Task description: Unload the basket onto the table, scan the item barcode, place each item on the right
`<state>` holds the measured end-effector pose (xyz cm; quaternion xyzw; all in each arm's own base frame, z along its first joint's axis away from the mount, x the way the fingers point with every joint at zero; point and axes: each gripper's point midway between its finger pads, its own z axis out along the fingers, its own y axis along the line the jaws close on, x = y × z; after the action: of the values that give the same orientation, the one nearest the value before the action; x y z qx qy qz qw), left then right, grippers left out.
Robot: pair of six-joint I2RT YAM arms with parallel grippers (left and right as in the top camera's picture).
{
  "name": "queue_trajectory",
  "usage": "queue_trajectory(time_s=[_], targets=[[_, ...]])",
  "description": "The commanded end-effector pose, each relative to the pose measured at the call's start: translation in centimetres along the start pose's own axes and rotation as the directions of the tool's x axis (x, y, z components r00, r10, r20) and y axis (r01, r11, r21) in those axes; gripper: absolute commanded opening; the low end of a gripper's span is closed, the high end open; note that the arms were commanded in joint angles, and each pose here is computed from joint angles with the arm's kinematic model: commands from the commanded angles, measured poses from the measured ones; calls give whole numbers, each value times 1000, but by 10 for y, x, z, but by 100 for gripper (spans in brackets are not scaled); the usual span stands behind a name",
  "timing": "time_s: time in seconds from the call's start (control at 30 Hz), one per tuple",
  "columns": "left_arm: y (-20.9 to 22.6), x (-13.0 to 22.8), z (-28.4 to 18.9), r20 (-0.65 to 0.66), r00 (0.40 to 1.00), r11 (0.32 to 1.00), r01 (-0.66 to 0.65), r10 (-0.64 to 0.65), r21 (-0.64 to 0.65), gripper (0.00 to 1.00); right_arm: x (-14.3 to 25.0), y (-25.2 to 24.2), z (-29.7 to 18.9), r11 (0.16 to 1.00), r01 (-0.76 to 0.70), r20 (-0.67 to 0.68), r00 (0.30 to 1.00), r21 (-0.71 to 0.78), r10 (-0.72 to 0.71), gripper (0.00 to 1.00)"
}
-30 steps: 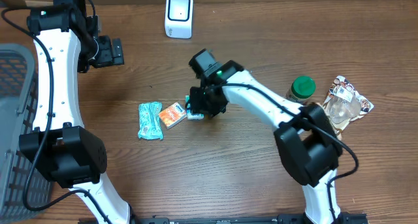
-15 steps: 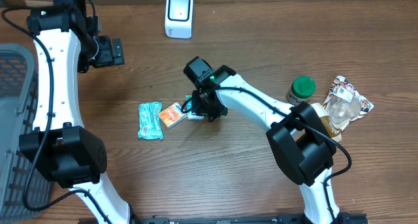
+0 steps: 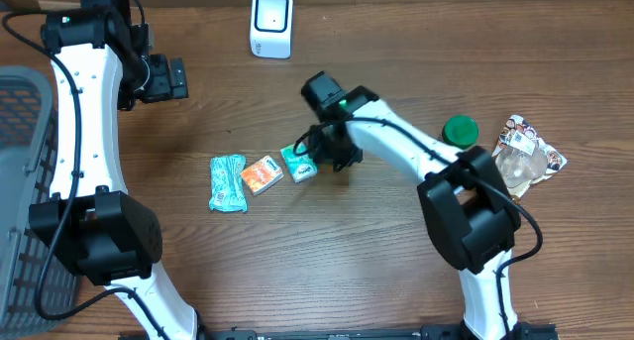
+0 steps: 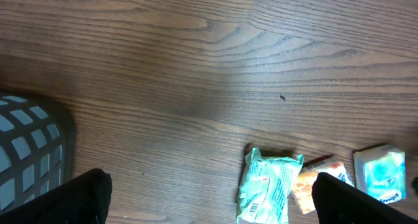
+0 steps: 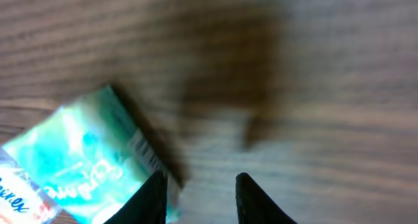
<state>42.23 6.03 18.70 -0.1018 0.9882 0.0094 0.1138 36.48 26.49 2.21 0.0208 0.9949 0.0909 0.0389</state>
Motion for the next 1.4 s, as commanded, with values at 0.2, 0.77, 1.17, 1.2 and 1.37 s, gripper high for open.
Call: queue_trajectory(time_s=[0.2,0.77,1.17,1.2,1.37], targets=[[-1,0,-11,27,999,1000,-26,26,5,100,6,56,-44,947,138,-40,987,-289,-156,21],[-1,0,-11,27,999,1000,-26,26,5,100,42,42,13,997,7,-10,1000,-71,-8,4],[-1,0,-11,27,999,1000,-26,26,5,100,-47,-2,0,990,-31,168,984,-139,54,7],[-1,0,-11,27,999,1000,-26,26,5,100,-61,3,-5,982,-15,206,977,-189,55,12],[-1,0,-11,27,999,1000,-26,26,5,100,-62,39,-26,925,154,219,973,-348,-80,32]])
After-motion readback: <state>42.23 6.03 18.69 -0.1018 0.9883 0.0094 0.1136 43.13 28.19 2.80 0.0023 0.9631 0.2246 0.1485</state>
